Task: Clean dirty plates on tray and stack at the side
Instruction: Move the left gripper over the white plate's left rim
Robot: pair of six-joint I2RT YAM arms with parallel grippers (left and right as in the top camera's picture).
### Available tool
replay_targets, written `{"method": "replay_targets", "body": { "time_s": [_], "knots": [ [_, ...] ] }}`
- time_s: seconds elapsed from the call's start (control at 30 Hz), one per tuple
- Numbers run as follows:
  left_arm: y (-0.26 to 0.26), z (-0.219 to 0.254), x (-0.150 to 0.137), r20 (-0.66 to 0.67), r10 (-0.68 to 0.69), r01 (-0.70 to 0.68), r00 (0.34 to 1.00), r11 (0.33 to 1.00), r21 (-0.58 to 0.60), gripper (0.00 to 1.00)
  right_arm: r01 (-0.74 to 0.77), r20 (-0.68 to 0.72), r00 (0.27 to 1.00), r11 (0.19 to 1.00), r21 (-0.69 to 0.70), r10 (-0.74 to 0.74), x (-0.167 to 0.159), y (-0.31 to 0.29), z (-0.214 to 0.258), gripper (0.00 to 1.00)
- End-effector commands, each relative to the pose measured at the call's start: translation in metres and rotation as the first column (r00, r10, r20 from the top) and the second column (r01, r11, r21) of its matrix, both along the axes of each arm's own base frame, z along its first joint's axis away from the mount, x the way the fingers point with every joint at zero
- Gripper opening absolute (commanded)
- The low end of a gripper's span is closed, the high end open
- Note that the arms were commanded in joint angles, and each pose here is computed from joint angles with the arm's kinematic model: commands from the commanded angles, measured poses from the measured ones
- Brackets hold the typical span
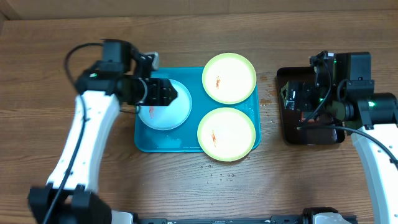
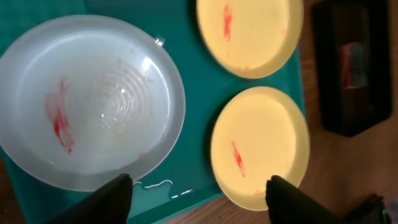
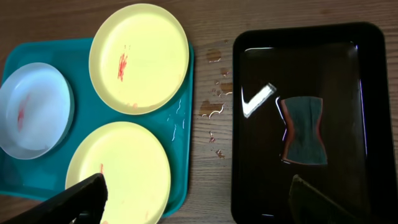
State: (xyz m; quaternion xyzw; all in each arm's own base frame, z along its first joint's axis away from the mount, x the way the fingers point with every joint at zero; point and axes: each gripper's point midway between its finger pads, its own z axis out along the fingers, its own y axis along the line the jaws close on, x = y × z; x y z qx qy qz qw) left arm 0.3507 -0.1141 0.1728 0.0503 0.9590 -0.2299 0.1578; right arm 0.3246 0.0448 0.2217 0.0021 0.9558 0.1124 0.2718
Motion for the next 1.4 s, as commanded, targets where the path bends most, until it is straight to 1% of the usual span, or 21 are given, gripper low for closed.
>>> {"method": "replay_targets", "body": {
  "time_s": [0.0,0.1,0.2,0.27,0.33,0.4,0.53,0.6,0.73,0.8,0.9,1.17,1.37],
  "knots": [
    [-0.006,-0.022,0.005,-0.060,0.101,-0.093,0.993,0.988,0.124,0.66,-0.002,0.020,1.000,1.000,0.009,0.002,0.005,0.002,0.009,0.93],
    [-0.012,-0.042,0.005,-0.082,0.156,-0.134,0.984,0.965,0.227,0.64,-0.002,0.009,1.000,1.000,0.009,0.002,0.006,0.002,0.006,0.89],
    [-0.015,-0.054,0.004,-0.097,0.208,-0.174,0.973,0.944,0.280,0.59,0.002,-0.003,1.000,1.000,0.010,-0.002,0.006,0.002,0.002,0.88],
    [-0.018,-0.060,0.003,-0.107,0.237,-0.197,0.966,0.935,0.293,0.54,0.005,-0.010,1.000,1.000,0.012,-0.005,0.007,0.002,0.001,0.87],
    [-0.020,-0.067,0.004,-0.113,0.250,-0.205,0.962,0.929,0.308,0.52,0.005,-0.012,1.000,1.000,0.012,-0.005,0.007,0.002,0.000,0.87],
    [-0.016,-0.073,0.005,-0.116,0.275,-0.223,0.955,0.915,0.336,0.51,0.005,-0.012,1.000,1.000,0.012,-0.005,0.007,0.002,0.000,0.87],
    [-0.016,-0.090,0.005,-0.150,0.275,-0.207,0.950,0.910,0.359,0.50,0.005,-0.013,1.000,1.000,0.012,-0.005,0.007,0.002,0.000,0.87],
    [-0.019,-0.096,0.003,-0.171,0.248,-0.176,0.954,0.919,0.354,0.51,0.005,-0.013,1.000,1.000,0.012,-0.005,0.007,0.002,0.000,0.87],
    [-0.031,-0.099,0.001,-0.201,0.163,-0.097,0.966,0.948,0.304,0.52,0.005,-0.013,1.000,1.000,0.012,-0.005,0.007,0.002,0.000,0.87],
    [-0.040,-0.097,0.001,-0.197,0.091,-0.036,0.976,0.964,0.264,0.55,0.005,-0.014,1.000,1.000,0.012,-0.004,0.007,0.002,-0.001,0.87],
    [-0.045,-0.096,0.004,-0.182,0.049,-0.004,0.982,0.971,0.240,0.56,0.005,-0.014,1.000,1.000,0.012,-0.004,0.007,0.002,-0.001,0.87],
    [-0.046,-0.096,0.012,-0.153,0.050,-0.012,0.987,0.971,0.239,0.55,0.005,-0.013,1.000,1.000,0.011,-0.004,0.007,0.002,-0.001,0.87],
    [-0.046,-0.101,0.026,-0.089,0.065,-0.037,0.994,0.958,0.284,0.54,0.005,-0.013,1.000,1.000,0.011,-0.005,0.007,0.002,0.000,0.87]
  ]
}}
